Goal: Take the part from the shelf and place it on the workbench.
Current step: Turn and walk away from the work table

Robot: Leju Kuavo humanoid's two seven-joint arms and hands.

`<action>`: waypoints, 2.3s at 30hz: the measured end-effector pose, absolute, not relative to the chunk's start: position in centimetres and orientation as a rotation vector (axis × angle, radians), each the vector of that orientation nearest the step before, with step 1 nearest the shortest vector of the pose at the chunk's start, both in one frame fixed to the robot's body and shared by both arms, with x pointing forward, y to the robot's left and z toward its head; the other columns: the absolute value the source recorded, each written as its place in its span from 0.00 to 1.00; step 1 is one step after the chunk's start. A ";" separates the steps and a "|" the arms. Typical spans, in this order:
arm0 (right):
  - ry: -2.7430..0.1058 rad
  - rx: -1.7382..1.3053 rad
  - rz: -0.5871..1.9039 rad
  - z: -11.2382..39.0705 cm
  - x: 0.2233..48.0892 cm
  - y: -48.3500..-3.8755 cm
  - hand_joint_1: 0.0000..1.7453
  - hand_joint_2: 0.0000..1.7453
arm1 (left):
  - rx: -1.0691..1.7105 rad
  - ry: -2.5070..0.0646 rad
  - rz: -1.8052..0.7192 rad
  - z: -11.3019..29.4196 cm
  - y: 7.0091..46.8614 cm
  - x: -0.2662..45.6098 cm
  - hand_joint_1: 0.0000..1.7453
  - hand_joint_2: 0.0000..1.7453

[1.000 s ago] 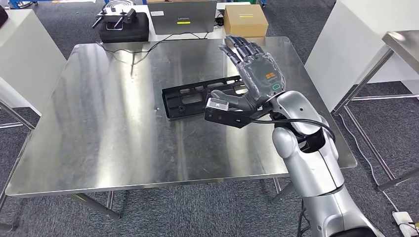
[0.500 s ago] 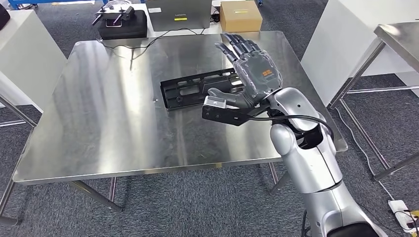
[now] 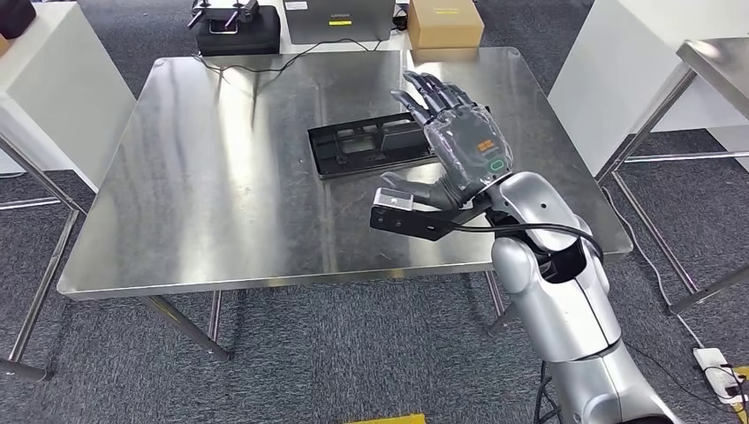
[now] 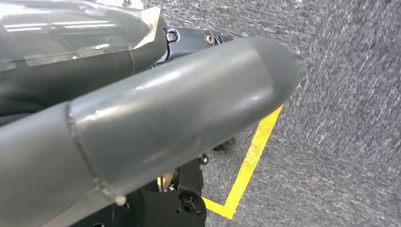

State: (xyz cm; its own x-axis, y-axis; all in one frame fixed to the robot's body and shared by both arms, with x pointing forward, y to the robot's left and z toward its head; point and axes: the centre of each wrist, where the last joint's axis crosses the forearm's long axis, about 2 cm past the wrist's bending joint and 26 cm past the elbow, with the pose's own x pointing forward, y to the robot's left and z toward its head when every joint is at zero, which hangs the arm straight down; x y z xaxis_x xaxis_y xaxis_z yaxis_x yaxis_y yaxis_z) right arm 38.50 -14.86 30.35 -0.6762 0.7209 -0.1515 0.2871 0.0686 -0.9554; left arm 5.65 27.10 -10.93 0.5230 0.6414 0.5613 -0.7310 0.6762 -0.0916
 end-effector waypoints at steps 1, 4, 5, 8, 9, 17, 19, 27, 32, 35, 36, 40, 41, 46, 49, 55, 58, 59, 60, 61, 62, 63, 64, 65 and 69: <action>-1.995 -1.006 1.637 30.5 38.5 -14.9 0.00 0.00 | 0.162 -0.600 0.829 -10.9 27.0 5.6 0.00 0.00; -2.001 -1.010 1.636 30.6 38.4 -14.9 0.00 0.00 | 0.162 -0.597 0.835 -10.9 26.9 5.6 0.00 0.00; -2.003 -1.011 1.636 30.6 38.4 -14.9 0.00 0.00 | 0.162 -0.596 0.836 -10.9 26.9 5.6 0.00 0.00; -2.006 -1.005 1.635 30.6 38.4 -14.9 0.00 0.00 | 0.165 -0.593 0.838 -10.9 26.9 5.5 0.00 0.00; -2.006 -1.000 1.635 30.5 38.3 -14.9 0.00 0.00 | 0.168 -0.592 0.837 -10.9 26.9 5.5 0.00 0.00; -2.019 -0.976 1.625 30.7 38.4 -15.0 0.00 0.00 | 0.175 -0.587 0.838 -10.9 27.0 5.6 0.00 0.00; -2.018 -0.978 1.627 30.7 38.4 -15.0 0.00 0.00 | 0.175 -0.586 0.843 -10.9 26.9 5.6 0.00 0.00; -2.013 -0.983 1.632 30.6 38.5 -15.2 0.00 0.00 | 0.174 -0.588 0.851 -10.9 26.9 5.7 0.00 0.00; -2.010 -0.981 1.630 30.6 38.6 -15.2 0.00 0.00 | 0.169 -0.590 0.845 -10.9 26.8 5.7 0.00 0.00; -2.017 -0.974 1.607 30.4 38.5 -15.4 0.00 0.00 | 0.168 -0.591 0.838 -10.9 26.7 5.5 0.00 0.00; -2.021 -0.966 1.591 30.0 38.3 -15.6 0.00 0.00 | 0.169 -0.590 0.839 -10.9 26.7 5.4 0.00 0.00; -2.008 -0.919 1.509 26.4 36.8 -17.2 0.00 0.00 | 0.171 -0.591 0.855 -10.9 26.8 5.1 0.00 0.00; -1.992 -0.905 1.493 25.2 36.2 -17.7 0.00 0.00 | 0.172 -0.592 0.859 -10.9 26.9 5.1 0.00 0.00; -1.925 -0.880 1.420 20.8 33.4 -19.9 0.00 0.00 | 0.175 -0.603 0.877 -10.9 27.2 5.2 0.00 0.00; -1.888 -0.853 1.361 18.5 31.4 -21.0 0.00 0.00 | 0.175 -0.602 0.890 -10.9 27.0 5.1 0.00 0.00; -1.757 -0.724 1.158 12.5 27.0 -24.2 0.00 0.00 | 0.172 -0.595 0.905 -10.8 26.8 5.0 0.00 0.00; -1.677 -0.680 1.057 9.5 25.4 -25.8 0.00 0.00 | 0.173 -0.588 0.911 -10.8 26.6 4.9 0.00 0.00; -1.659 -0.678 1.039 8.8 25.1 -26.1 0.00 0.00 | 0.173 -0.588 0.914 -10.8 26.5 4.9 0.00 0.00; -1.647 -0.677 1.027 8.4 24.9 -26.3 0.00 0.00 | 0.173 -0.588 0.918 -10.8 26.5 4.9 0.00 0.00; -1.637 -0.678 1.016 8.2 24.8 -26.5 0.00 0.00 | 0.173 -0.588 0.922 -10.8 26.4 4.9 0.00 0.00; -1.625 -0.679 1.008 7.9 24.7 -26.6 0.00 0.00 | 0.173 -0.588 0.925 -10.8 26.4 5.0 0.00 0.00; -1.615 -0.678 1.001 7.7 24.6 -26.7 0.00 0.00 | 0.173 -0.588 0.928 -10.8 26.4 5.0 0.00 0.00; -1.603 -0.677 0.997 7.4 24.4 -26.8 0.00 0.00 | 0.174 -0.586 0.931 -10.8 26.3 4.9 0.00 0.00; -1.594 -0.674 0.994 7.2 24.3 -26.9 0.00 0.00 | 0.175 -0.584 0.933 -10.8 26.3 4.8 0.00 0.00; -1.575 -0.664 0.984 6.7 23.9 -26.7 0.00 0.00 | 0.178 -0.578 0.946 -10.8 26.3 4.7 0.00 0.00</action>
